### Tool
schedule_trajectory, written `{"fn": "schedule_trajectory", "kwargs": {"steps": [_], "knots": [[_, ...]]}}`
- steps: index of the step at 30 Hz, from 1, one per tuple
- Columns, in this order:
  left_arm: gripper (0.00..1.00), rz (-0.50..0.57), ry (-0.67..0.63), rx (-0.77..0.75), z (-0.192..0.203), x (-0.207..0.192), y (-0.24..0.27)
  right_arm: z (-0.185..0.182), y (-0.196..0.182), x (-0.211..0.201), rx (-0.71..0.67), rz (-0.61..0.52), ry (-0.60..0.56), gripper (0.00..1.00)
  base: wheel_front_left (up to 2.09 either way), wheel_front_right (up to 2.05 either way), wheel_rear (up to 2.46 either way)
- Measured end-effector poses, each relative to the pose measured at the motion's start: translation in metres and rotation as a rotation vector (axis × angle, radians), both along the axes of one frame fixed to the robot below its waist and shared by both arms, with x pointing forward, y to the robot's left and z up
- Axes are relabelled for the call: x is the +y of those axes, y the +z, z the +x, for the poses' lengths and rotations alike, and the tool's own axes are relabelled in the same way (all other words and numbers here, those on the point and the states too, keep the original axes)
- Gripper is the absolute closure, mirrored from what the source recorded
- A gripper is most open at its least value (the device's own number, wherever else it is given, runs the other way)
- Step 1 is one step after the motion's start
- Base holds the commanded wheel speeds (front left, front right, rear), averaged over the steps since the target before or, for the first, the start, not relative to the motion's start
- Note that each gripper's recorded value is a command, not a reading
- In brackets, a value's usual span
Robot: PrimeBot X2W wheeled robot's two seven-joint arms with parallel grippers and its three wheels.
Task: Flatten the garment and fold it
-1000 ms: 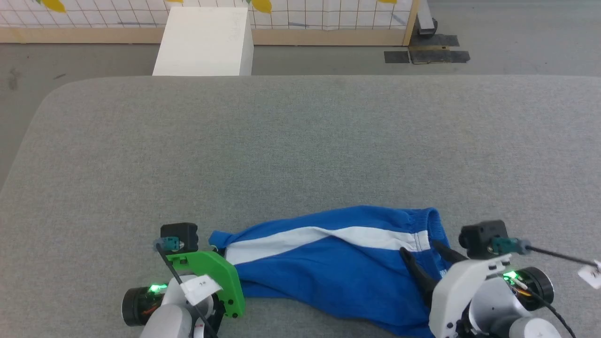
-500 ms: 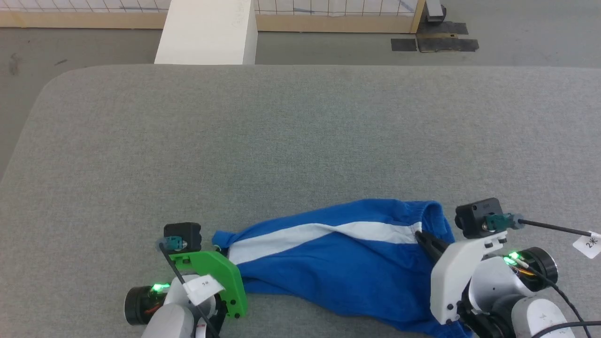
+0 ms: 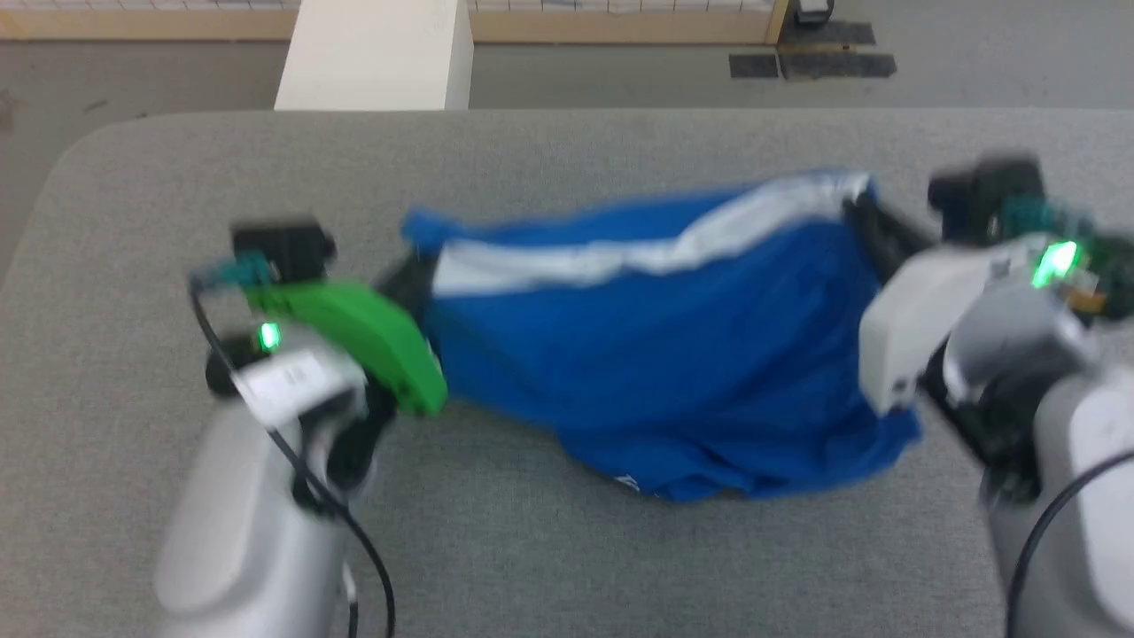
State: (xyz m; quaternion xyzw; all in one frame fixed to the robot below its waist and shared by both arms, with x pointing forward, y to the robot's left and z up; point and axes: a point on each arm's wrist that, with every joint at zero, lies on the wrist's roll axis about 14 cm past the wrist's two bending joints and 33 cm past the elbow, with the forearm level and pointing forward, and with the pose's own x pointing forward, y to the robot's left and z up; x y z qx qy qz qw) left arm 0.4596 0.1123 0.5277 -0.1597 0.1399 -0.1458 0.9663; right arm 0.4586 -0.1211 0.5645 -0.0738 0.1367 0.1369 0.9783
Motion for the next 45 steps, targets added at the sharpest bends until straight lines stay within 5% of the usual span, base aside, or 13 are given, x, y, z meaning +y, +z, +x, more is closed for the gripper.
{"fn": "schedule_trajectory", "kwargs": {"steps": [5, 17, 22, 30, 38, 45], "knots": [[1.0, -0.094, 0.022, -0.156, 0.066, 0.009, 0.075, 0.063, 0.058, -0.005, -0.148, -0.081, 0.011, 1.0, 0.0, 0.0, 0.0], [1.0, -0.205, 0.209, -0.503, 0.163, 0.047, 0.174, 0.16, 0.142, 0.005, -0.493, -0.059, 0.023, 1.0, 0.0, 0.0, 0.0], [1.0, -0.172, 0.212, -0.544, 0.183, 0.047, 0.15, 0.184, 0.103, 0.013, -0.48, -0.039, 0.044, 1.0, 0.0, 0.0, 0.0], [1.0, 0.002, 0.147, -0.273, 0.134, 0.042, 0.024, 0.141, -0.006, 0.018, -0.219, 0.032, 0.088, 1.0, 0.0, 0.0, 0.0], [1.0, 0.018, 0.096, 0.058, 0.026, 0.036, -0.082, 0.054, -0.083, 0.001, 0.047, 0.083, 0.069, 1.0, 0.0, 0.0, 0.0], [1.0, 0.026, 0.065, 0.272, -0.057, 0.028, -0.122, -0.031, -0.126, -0.014, 0.261, 0.119, 0.01, 1.0, 0.0, 0.0, 0.0]]}}
